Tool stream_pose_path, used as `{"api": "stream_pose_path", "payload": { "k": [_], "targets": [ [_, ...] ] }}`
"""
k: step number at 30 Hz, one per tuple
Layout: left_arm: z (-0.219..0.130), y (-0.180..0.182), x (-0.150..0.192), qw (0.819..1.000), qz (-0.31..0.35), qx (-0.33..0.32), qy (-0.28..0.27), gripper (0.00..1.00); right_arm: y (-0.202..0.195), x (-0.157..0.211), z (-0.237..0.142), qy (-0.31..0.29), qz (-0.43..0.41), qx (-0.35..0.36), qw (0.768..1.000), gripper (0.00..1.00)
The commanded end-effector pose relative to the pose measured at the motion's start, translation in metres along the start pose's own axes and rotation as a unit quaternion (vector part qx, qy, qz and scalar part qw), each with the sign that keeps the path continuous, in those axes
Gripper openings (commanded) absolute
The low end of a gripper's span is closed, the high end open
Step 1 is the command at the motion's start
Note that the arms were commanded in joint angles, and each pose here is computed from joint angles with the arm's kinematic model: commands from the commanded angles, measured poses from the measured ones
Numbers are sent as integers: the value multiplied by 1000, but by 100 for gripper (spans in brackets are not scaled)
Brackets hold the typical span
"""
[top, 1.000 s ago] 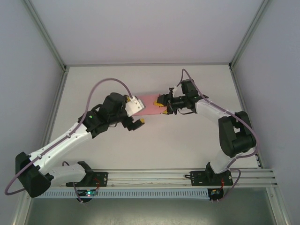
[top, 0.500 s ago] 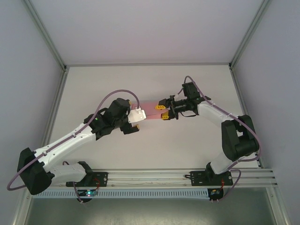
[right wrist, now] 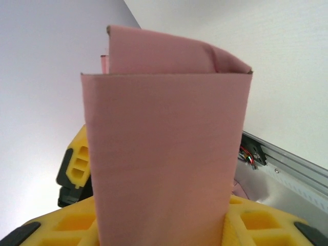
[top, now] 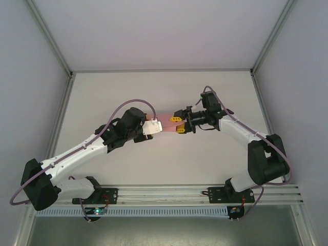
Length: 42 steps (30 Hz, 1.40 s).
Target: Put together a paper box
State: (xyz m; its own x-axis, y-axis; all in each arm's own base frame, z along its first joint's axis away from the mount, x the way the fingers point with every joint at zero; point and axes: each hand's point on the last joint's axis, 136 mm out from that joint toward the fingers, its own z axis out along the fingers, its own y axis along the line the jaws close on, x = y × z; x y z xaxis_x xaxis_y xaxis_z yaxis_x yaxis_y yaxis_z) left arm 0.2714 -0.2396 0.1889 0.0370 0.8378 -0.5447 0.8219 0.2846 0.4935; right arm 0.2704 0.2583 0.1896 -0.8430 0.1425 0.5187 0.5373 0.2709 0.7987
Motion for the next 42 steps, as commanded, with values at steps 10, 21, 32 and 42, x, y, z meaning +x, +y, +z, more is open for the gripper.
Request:
{"api": "stream_pose_path", "payload": {
  "k": [10, 21, 32, 42],
  "targets": [
    [-1, -3, -10, 1000, -8, 4, -27, 35, -4, -8, -25, -61, -80, 53, 994, 98],
    [4, -42, 20, 980, -125, 154, 31, 38, 82, -19, -127, -351, -576, 61, 736, 99],
    [33, -52, 38, 933, -189, 279, 123, 37, 19, -24, -42, -131, -690, 194, 685, 69],
    [47, -55, 39, 919, -184, 322, 133, 38, -26, -41, -21, -17, -696, 255, 671, 61]
  ]
}}
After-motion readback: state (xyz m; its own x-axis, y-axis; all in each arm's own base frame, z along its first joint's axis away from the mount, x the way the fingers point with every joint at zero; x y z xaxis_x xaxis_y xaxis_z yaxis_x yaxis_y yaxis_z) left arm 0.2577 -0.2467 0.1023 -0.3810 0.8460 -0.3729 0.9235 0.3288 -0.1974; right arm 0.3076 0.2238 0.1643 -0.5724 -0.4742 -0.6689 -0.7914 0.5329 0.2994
